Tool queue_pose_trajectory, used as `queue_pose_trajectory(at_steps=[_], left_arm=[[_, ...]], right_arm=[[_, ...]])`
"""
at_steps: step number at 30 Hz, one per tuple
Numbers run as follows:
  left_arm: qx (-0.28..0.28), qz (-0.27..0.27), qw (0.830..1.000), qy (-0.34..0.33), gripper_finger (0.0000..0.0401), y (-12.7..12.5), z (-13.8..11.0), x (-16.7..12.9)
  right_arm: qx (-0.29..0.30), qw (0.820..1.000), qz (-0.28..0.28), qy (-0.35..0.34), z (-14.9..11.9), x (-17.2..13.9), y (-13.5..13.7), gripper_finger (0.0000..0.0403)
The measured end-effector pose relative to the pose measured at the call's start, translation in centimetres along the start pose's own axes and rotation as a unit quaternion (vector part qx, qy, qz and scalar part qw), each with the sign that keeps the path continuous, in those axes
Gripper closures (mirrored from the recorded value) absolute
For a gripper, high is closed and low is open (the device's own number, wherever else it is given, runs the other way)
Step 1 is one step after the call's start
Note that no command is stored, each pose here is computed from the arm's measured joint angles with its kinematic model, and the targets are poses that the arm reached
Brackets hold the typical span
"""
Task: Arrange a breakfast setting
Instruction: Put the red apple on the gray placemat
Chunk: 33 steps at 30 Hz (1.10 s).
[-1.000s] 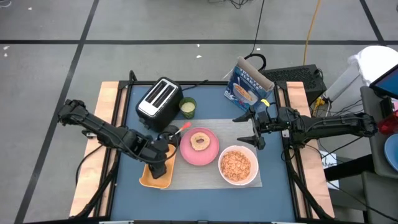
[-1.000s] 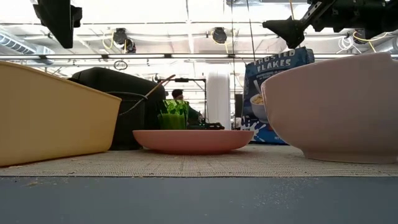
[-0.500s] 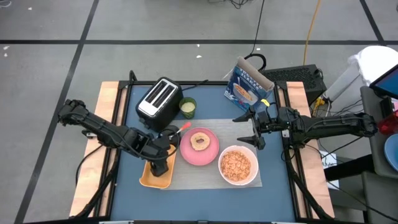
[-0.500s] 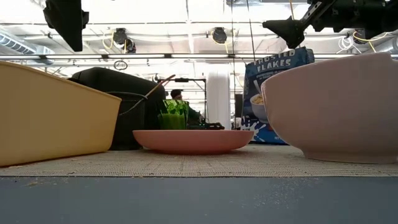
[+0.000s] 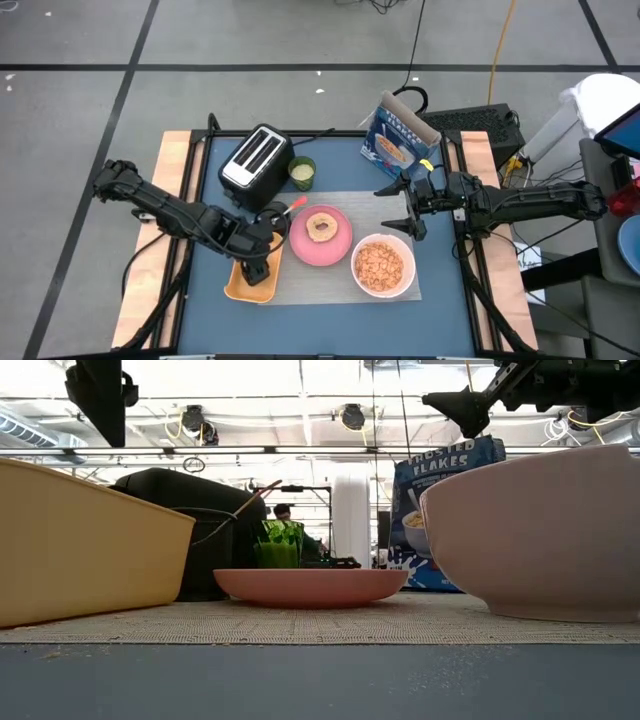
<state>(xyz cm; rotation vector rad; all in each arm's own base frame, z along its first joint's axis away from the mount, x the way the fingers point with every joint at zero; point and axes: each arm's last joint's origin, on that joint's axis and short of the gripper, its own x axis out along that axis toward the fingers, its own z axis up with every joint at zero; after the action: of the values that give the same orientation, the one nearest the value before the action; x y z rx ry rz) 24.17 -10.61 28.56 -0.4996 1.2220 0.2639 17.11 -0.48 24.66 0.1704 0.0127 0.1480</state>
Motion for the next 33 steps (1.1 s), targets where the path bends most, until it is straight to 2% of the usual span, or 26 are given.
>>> queue_pose_trajectory(at_steps=[6, 12, 33], left_arm=[[-0.011, 0.011, 1.000, 0.009, 0.0038, 0.2, -0.2, 0.0], [-0.022, 0.056, 0.997, 0.042, 0.0038, 0.4, -0.8, 0.8], [0.014, 0.146, 0.980, 0.138, 0.0038, -1.8, -2.7, 6.8]], right_arm=[[0.000, 1.000, 0.000, 0.000, 0.0, 0.0, 0.0, 0.0005], [0.000, 1.000, 0.000, 0.000, 0.0, 0.0, 0.0, 0.0005], [0.000, 1.000, 0.001, 0.000, 0.0, 0.0, 0.0, 0.0005]])
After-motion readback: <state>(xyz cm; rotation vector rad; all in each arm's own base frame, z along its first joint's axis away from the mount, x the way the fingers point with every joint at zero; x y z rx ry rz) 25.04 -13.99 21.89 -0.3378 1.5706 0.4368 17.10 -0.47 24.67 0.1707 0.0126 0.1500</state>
